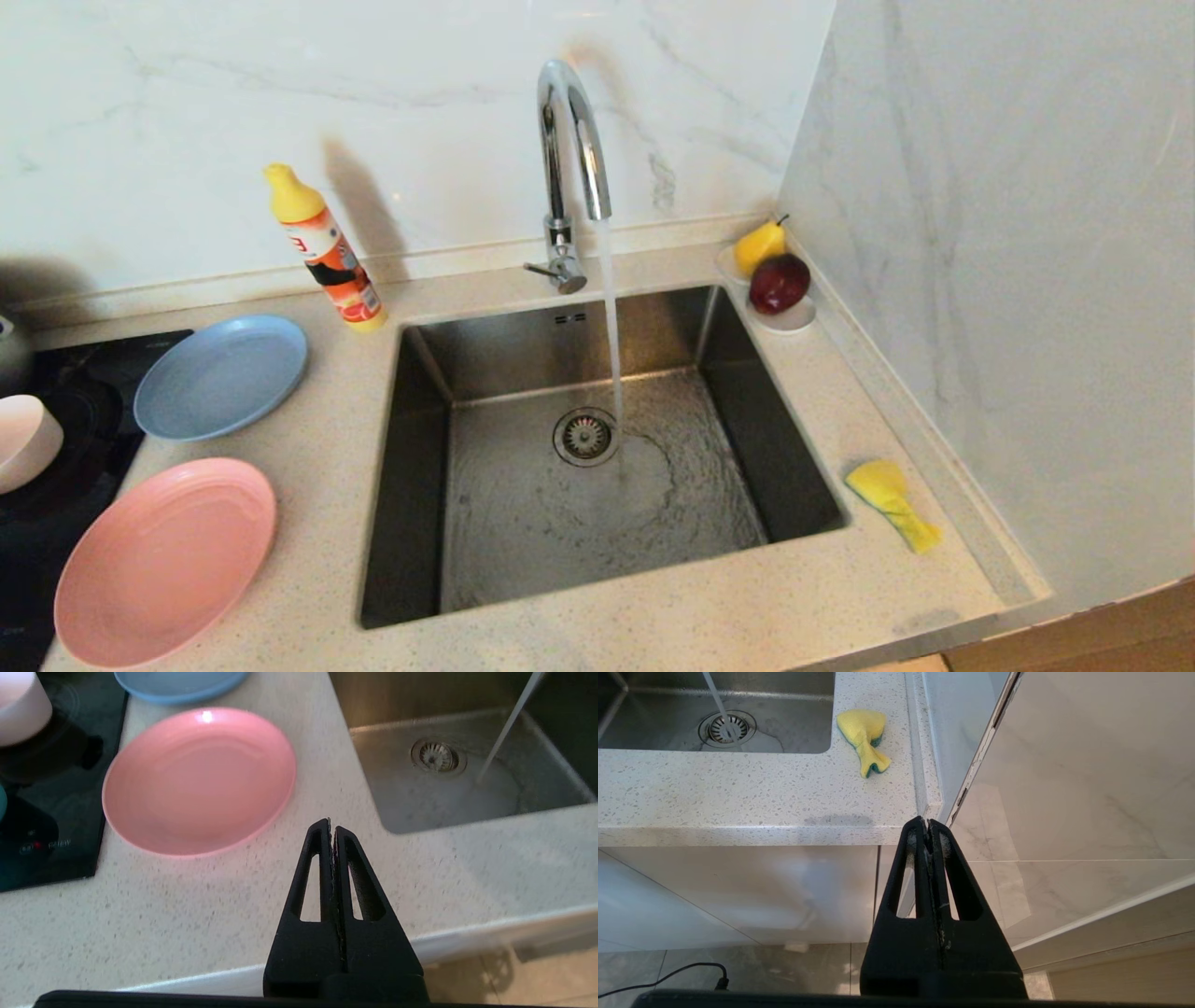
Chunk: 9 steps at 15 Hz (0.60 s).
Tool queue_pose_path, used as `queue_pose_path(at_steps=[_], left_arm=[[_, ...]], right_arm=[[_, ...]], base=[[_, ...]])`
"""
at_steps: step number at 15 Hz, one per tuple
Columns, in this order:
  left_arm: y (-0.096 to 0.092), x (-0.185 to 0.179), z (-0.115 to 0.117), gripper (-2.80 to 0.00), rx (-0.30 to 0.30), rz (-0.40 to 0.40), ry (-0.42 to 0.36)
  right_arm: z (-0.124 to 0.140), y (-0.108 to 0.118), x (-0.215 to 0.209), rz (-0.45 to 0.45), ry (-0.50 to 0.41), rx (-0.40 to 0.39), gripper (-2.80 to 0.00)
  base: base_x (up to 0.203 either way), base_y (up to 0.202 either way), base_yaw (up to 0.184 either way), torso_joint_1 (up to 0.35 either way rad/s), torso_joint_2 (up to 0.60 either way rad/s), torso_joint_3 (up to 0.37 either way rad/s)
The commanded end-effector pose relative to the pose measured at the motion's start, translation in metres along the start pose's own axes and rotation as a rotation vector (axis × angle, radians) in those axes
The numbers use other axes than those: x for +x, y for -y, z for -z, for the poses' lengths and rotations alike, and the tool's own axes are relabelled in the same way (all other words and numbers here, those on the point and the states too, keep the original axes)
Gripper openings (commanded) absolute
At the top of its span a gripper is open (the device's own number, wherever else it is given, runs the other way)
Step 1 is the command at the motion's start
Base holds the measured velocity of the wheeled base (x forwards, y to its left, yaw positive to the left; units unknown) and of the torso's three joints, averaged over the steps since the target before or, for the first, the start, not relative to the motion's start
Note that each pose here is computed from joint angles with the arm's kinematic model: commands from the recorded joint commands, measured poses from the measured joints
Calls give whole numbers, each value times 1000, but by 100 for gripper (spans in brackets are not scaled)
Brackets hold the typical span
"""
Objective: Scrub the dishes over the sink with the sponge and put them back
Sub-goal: Turn off the faucet
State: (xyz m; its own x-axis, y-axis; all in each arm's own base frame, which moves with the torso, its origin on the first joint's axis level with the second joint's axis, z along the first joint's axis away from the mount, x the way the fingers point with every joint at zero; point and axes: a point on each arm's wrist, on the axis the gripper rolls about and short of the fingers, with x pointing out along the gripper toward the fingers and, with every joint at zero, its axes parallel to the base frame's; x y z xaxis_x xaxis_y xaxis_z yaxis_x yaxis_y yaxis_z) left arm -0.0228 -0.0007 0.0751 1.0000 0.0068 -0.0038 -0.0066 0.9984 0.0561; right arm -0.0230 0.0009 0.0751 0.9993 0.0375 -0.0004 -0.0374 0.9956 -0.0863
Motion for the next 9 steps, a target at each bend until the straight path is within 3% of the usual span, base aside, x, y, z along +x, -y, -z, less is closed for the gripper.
queue_pose_path(at_steps=[1, 3, 5, 7, 9], left_arm=[[0, 1, -1, -280, -13, -3, 16], [-1, -8, -30, -280, -24, 0, 95], [-4, -14, -78, -280, -48, 24, 118], [-5, 0, -130, -280, -109, 90, 58], [-6, 34, -168, -280, -176, 187, -62]], right_arm=[[0, 0, 0, -1, -1, 1, -280], [0, 0, 0, -2, -1, -1, -280], [0, 0, 0, -1, -1, -1, -280], [0, 0, 0, -1, -1, -1, -280], [0, 0, 0, -1, -1, -1, -280]], base=[[0, 0, 0, 0, 0, 0], [0, 0, 0, 0, 0, 0], [0, 0, 0, 0, 0, 0], [0, 0, 0, 0, 0, 0], [0, 0, 0, 0, 0, 0]])
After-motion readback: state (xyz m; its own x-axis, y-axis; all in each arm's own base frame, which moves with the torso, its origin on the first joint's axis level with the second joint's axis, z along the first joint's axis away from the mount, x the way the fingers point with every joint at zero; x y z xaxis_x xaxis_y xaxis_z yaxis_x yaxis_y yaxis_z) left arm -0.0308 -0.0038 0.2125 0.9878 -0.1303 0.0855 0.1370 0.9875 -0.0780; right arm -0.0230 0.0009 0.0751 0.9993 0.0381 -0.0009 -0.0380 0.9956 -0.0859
